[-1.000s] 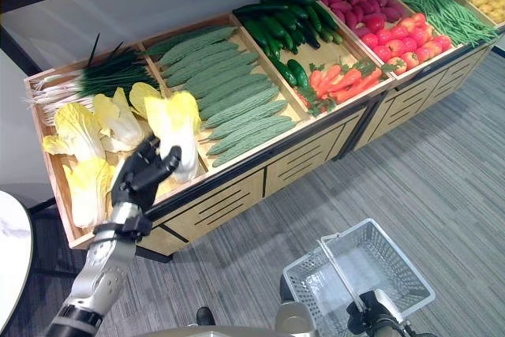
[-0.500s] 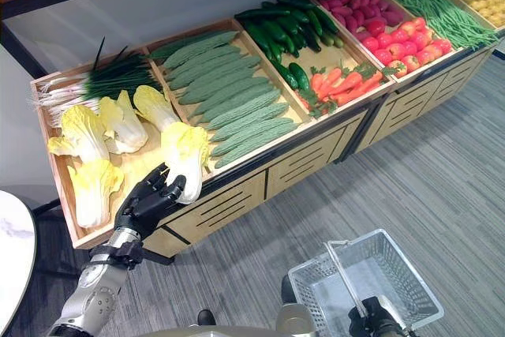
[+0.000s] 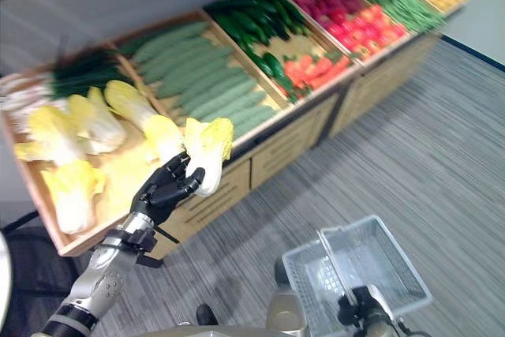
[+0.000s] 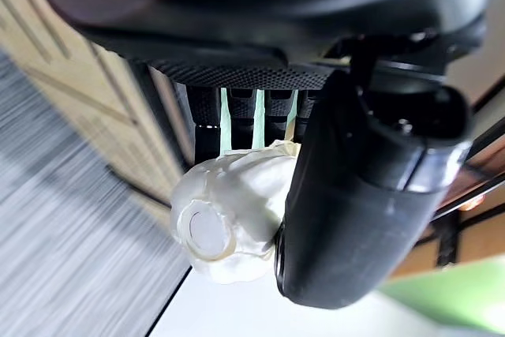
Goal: Get the vegetables into the basket
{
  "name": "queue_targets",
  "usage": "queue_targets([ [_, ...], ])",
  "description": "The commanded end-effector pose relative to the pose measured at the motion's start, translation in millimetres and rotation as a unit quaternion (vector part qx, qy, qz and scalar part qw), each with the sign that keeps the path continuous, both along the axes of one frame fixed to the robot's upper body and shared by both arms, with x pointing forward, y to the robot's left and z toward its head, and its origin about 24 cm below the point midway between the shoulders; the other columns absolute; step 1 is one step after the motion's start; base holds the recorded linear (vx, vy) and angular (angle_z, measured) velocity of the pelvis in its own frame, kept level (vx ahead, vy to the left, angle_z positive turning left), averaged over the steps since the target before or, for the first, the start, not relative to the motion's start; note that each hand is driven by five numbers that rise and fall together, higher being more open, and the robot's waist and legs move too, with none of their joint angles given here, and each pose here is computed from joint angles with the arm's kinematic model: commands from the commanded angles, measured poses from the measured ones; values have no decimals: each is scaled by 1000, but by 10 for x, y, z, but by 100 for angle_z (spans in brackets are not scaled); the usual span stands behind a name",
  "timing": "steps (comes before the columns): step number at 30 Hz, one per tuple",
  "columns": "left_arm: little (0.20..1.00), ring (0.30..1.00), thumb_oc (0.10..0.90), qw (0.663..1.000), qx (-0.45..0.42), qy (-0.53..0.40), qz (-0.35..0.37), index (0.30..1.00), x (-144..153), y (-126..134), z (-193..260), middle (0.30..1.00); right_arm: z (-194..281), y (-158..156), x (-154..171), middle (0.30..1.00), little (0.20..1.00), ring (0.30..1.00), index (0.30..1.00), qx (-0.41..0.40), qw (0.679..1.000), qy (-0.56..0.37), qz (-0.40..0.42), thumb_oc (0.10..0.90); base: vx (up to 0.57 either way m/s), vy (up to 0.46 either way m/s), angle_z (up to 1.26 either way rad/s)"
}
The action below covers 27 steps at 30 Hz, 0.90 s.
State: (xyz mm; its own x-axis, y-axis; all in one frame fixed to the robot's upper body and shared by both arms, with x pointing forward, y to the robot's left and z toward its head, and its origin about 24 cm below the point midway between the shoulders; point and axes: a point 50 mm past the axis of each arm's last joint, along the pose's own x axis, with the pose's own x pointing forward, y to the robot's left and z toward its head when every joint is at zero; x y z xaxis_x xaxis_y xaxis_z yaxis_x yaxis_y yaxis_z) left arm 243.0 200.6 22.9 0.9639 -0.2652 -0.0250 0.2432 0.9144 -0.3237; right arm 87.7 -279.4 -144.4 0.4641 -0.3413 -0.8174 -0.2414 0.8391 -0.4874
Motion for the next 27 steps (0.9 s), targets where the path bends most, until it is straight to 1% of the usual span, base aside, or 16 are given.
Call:
queue_targets([
  [1, 300, 300, 400, 990, 5, -139, -7, 300, 197, 7, 551, 300, 45, -123, -19, 300, 300, 300, 300, -22, 1000, 4, 13, 400, -71, 152, -50],
  [2, 300, 300, 400, 990, 9, -140, -9, 300, 182, 20, 562, 300, 39, -137, -55, 300, 300, 300, 300, -24, 1000, 10, 11, 400, -47, 122, -44],
  [5, 300, 300, 400, 991, 15, -134, -6, 300, 127, 65, 540, 300, 49, -141, -21, 300, 300, 300, 300, -28, 999, 5, 15, 400, -71, 61, -85],
  [7, 300, 300, 400, 992, 21, -128, -3, 300, 94, 101, 514, 300, 58, -146, 8, 300, 300, 300, 300, -30, 999, 1, 19, 400, -14, -53, -144],
  [10, 300, 300, 400, 992, 26, -124, 2, 300, 67, 142, 495, 300, 72, -138, 57, 300, 300, 300, 300, -28, 999, -7, 26, 400, 25, -134, -61],
  [12, 300, 300, 400, 992, 19, -125, -14, 300, 94, 62, 498, 300, 78, -177, -4, 300, 300, 300, 300, -32, 999, -6, 17, 400, 20, -258, -47],
  [16, 300, 300, 400, 992, 11, -127, -20, 300, 113, 15, 505, 300, 82, -222, -68, 300, 300, 300, 300, -38, 999, 0, 10, 400, -3, -155, -9],
  [23, 300, 300, 400, 991, -6, -125, -46, 300, 186, -181, 491, 300, 136, -430, -291, 300, 300, 300, 300, -65, 997, 14, -33, 400, -7, -265, -24],
  [27, 300, 300, 400, 989, -3, -139, -57, 300, 199, -225, 546, 300, 163, -500, -290, 300, 300, 300, 300, -74, 996, 16, -44, 400, -30, -117, -26],
])
